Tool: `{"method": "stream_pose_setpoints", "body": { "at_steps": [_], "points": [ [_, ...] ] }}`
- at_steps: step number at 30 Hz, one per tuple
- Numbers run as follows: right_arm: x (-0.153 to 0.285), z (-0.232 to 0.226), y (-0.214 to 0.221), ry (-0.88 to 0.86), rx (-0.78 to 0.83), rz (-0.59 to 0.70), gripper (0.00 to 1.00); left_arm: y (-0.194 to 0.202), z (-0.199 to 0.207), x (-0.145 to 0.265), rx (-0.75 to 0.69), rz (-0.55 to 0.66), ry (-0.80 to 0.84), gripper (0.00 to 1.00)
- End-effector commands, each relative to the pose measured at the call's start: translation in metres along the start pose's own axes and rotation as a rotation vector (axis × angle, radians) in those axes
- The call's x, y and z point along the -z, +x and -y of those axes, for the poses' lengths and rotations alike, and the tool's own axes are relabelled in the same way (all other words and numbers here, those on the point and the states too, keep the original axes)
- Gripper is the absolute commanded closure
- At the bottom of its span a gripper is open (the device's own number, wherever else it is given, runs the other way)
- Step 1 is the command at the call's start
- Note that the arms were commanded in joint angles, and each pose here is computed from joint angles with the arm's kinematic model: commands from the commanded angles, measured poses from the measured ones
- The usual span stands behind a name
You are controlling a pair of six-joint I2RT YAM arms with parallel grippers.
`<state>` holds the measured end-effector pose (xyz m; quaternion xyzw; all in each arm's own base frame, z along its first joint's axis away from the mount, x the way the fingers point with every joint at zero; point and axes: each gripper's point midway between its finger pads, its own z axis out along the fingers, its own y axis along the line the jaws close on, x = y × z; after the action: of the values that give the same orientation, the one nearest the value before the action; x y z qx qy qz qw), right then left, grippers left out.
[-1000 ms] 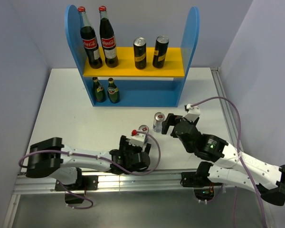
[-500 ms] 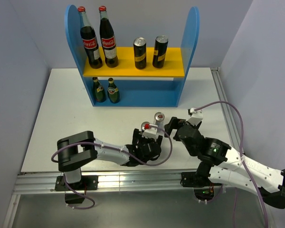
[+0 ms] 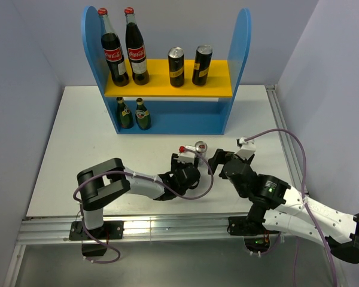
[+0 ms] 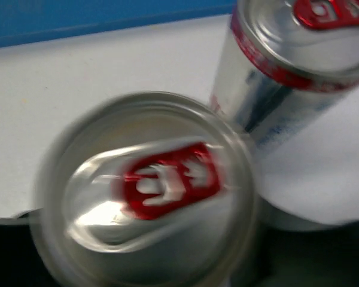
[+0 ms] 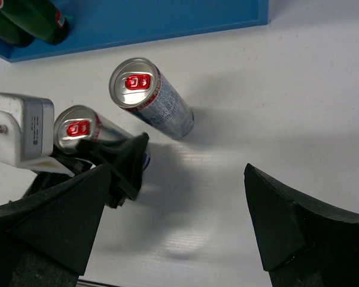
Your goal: Place and organize the beverage onto the shelf
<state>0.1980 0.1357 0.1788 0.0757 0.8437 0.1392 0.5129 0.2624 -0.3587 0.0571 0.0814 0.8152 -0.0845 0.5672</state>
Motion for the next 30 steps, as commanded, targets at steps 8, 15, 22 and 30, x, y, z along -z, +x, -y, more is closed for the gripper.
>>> {"method": "stream_pose_setpoints", "body": {
  "at_steps": [8, 15, 22, 30],
  "points": [
    [0.001, 0.001, -0.003, -0.005, -0.001, 0.022, 0.0, -0.04, -0.001, -0.022, 0.032, 0.064, -0.005, 1.0],
    [0.002, 0.001, -0.003, -0.019, -0.005, 0.03, 0.0, -0.092, -0.02, -0.033, 0.049, 0.123, -0.026, 1.0],
    [0.004, 0.002, -0.005, -0.034, -0.017, 0.045, 0.0, -0.135, -0.033, -0.069, 0.084, 0.167, -0.019, 1.0],
    [0.004, 0.001, -0.006, -0.047, -0.019, 0.053, 0.0, -0.163, -0.041, -0.124, 0.148, 0.191, -0.008, 1.0]
  ]
}}
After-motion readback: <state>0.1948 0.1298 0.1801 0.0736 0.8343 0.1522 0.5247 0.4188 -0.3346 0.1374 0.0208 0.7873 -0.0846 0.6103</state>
